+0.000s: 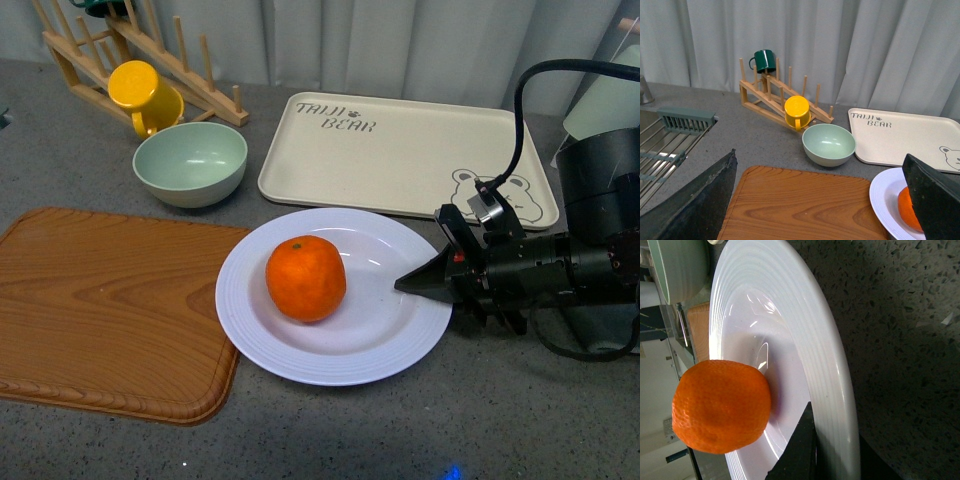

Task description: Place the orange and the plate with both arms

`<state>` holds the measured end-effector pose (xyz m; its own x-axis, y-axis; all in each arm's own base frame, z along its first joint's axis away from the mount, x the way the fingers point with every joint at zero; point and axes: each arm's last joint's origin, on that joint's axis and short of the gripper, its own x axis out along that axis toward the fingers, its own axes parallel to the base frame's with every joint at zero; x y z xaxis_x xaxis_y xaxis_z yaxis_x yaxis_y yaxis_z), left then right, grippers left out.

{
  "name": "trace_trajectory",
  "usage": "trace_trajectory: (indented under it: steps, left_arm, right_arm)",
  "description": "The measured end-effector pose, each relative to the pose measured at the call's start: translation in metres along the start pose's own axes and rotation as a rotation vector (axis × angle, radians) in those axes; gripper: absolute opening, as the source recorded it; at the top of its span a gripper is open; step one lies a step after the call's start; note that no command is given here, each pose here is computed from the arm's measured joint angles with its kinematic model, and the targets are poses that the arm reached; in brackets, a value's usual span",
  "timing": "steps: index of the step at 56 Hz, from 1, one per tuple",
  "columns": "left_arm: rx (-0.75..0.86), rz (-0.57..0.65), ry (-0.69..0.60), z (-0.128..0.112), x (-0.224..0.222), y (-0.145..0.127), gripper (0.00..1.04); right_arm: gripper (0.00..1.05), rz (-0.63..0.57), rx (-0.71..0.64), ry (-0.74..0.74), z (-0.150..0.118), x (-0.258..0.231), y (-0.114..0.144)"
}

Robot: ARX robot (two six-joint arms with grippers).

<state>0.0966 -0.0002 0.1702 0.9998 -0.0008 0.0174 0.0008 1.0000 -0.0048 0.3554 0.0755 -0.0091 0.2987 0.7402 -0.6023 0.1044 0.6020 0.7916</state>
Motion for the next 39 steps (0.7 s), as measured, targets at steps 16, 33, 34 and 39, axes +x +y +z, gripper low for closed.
trace_trajectory:
  steps: [16, 33, 34, 39]
  left_arm:
    - [0.0, 0.0, 0.0, 0.0, 0.0, 0.0, 0.98]
    - [0.0, 0.0, 0.0, 0.0, 0.0, 0.0, 0.98]
    - [0.0, 0.0, 0.0, 0.0, 0.0, 0.0, 0.98]
    - [0.0, 0.0, 0.0, 0.0, 0.0, 0.0, 0.98]
  right_arm:
    - [0.04, 0.009, -0.019, -0.043, -0.004, -0.007, -0.001]
    - [0.04, 0.091, -0.087, -0.235, 0.001, -0.047, 0.019]
    - [0.04, 0.1, -0.092, -0.246, 0.003, -0.049, 0.022]
    - [0.04, 0.136, -0.111, -0.298, 0.015, -0.059, 0.031]
